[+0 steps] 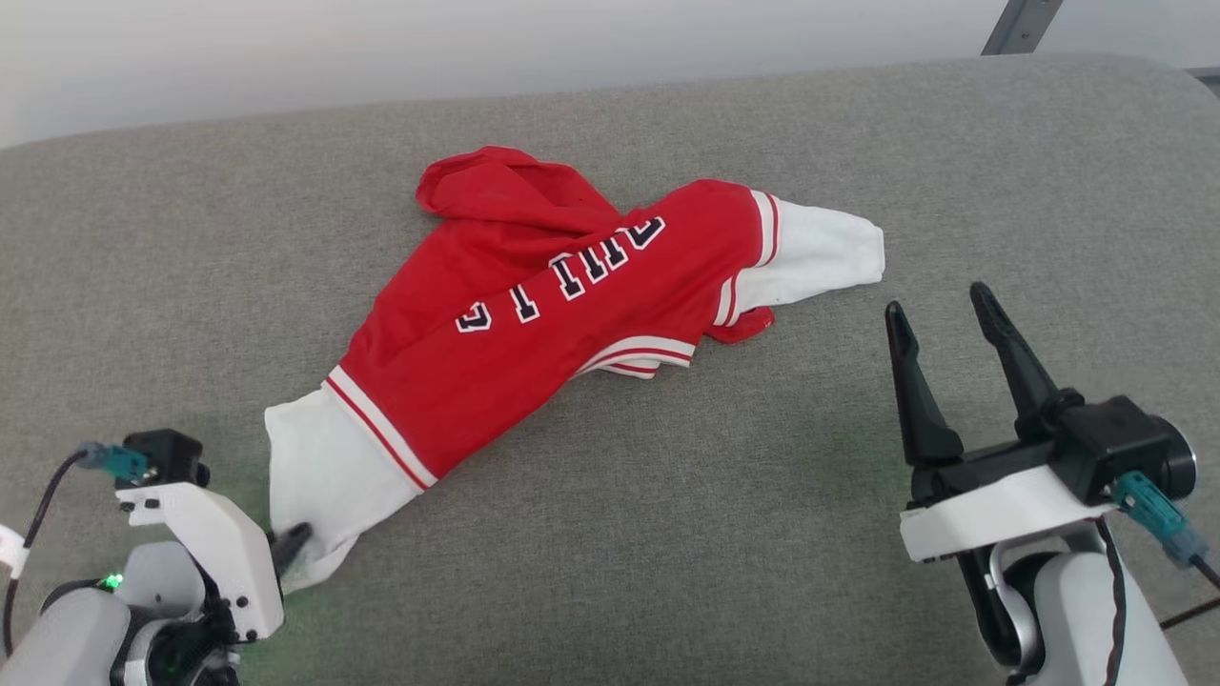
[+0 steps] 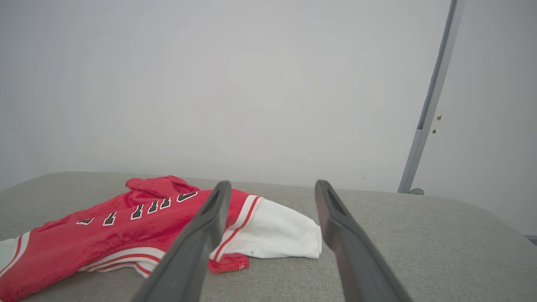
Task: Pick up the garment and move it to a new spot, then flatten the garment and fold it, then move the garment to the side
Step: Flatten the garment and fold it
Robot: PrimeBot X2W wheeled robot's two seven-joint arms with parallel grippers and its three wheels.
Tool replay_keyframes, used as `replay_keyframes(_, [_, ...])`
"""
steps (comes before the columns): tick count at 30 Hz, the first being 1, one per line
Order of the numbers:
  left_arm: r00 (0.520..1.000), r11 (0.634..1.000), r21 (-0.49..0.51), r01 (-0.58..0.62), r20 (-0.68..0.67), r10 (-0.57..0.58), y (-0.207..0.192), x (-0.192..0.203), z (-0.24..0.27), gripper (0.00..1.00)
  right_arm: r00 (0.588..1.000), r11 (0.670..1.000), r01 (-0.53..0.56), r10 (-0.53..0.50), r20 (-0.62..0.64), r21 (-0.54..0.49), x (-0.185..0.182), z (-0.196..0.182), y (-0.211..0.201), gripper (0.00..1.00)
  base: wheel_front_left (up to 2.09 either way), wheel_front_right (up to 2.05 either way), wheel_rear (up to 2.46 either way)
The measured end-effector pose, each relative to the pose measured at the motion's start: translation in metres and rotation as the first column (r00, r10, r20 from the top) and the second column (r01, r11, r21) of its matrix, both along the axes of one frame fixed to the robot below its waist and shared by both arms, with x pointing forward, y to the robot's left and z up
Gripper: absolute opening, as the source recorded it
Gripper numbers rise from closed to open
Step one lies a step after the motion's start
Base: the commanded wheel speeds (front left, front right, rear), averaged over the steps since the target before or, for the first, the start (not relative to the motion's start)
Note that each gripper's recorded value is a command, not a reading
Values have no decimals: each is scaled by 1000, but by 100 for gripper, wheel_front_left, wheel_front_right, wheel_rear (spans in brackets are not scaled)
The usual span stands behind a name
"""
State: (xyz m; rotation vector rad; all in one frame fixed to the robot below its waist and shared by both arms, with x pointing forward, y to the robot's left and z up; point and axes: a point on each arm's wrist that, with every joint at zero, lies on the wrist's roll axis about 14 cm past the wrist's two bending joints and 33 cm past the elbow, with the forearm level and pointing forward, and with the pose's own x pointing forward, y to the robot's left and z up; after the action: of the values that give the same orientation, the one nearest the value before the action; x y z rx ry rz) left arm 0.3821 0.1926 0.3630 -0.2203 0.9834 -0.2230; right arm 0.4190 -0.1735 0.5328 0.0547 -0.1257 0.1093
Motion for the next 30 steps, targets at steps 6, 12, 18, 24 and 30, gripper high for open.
replay_keyframes(6, [1000,1000,16,-13,-16,13,11,2,0,0,1000,1000,7,-7,-11,15,-3,-9,0,100,0,0,0])
replay_keyframes(12, [998,992,114,-61,3,61,55,5,9,0,999,1000,15,-14,-30,15,-3,-16,-1,100,0,0,0])
replay_keyframes(18, [994,972,210,-108,-2,111,98,-1,16,0,998,1000,2,-1,-58,23,-1,-22,4,100,0,0,0])
replay_keyframes(24, [988,958,246,-146,-12,154,118,-6,16,0,993,999,-27,32,-110,46,1,-33,14,100,0,0,0])
replay_keyframes(30, [988,965,220,-140,-28,150,111,-12,10,0,979,996,-75,82,-185,46,0,-49,24,100,0,0,0])
